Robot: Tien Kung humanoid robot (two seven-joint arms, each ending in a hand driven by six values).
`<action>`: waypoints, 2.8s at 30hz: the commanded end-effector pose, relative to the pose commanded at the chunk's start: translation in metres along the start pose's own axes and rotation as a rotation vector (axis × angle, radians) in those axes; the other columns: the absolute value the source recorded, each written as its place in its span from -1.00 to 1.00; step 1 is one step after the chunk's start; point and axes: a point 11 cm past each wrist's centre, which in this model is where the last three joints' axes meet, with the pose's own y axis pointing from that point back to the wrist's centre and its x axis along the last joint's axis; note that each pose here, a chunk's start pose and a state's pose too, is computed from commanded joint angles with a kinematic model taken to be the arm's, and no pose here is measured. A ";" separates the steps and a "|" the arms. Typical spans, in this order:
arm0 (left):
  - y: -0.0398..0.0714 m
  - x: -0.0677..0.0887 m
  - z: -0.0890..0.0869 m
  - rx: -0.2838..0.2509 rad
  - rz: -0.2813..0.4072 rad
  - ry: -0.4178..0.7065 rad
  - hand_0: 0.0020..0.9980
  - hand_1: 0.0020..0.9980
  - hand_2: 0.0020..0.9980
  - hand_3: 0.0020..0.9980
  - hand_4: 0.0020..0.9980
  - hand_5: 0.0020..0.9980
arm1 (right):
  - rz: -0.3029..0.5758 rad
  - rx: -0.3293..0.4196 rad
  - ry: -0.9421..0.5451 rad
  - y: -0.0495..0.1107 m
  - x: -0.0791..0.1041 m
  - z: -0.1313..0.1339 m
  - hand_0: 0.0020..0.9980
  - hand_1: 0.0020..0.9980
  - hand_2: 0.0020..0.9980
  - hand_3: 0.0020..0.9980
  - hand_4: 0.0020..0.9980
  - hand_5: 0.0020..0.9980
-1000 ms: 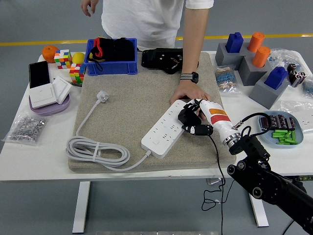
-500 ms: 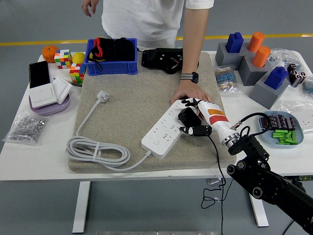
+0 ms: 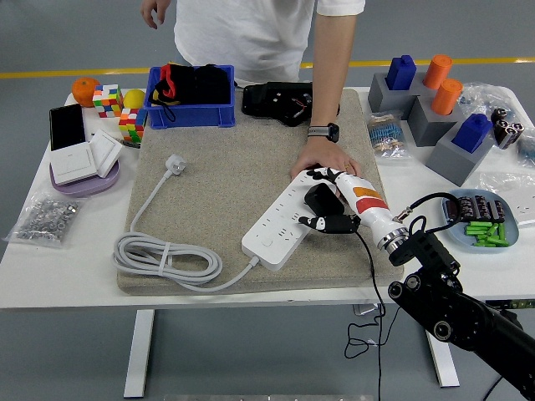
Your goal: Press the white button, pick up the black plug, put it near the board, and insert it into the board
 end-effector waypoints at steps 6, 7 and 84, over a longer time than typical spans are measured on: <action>0.000 0.000 0.001 -0.003 0.000 0.001 0.37 0.35 0.32 0.37 0.12 -0.61 | 0.027 0.039 -0.038 0.002 0.014 -0.014 0.83 0.84 0.81 0.86 1.00 0.10; 0.000 0.000 0.002 -0.004 0.000 0.001 0.37 0.35 0.32 0.37 0.12 -0.61 | 0.034 0.048 -0.045 0.004 0.017 -0.016 0.86 0.85 0.82 0.88 1.00 0.20; 0.000 -0.002 0.002 -0.007 -0.006 0.008 0.37 0.35 0.31 0.37 0.13 -0.60 | -0.077 0.068 -0.037 0.033 -0.001 -0.010 0.92 0.86 0.77 0.72 1.00 0.43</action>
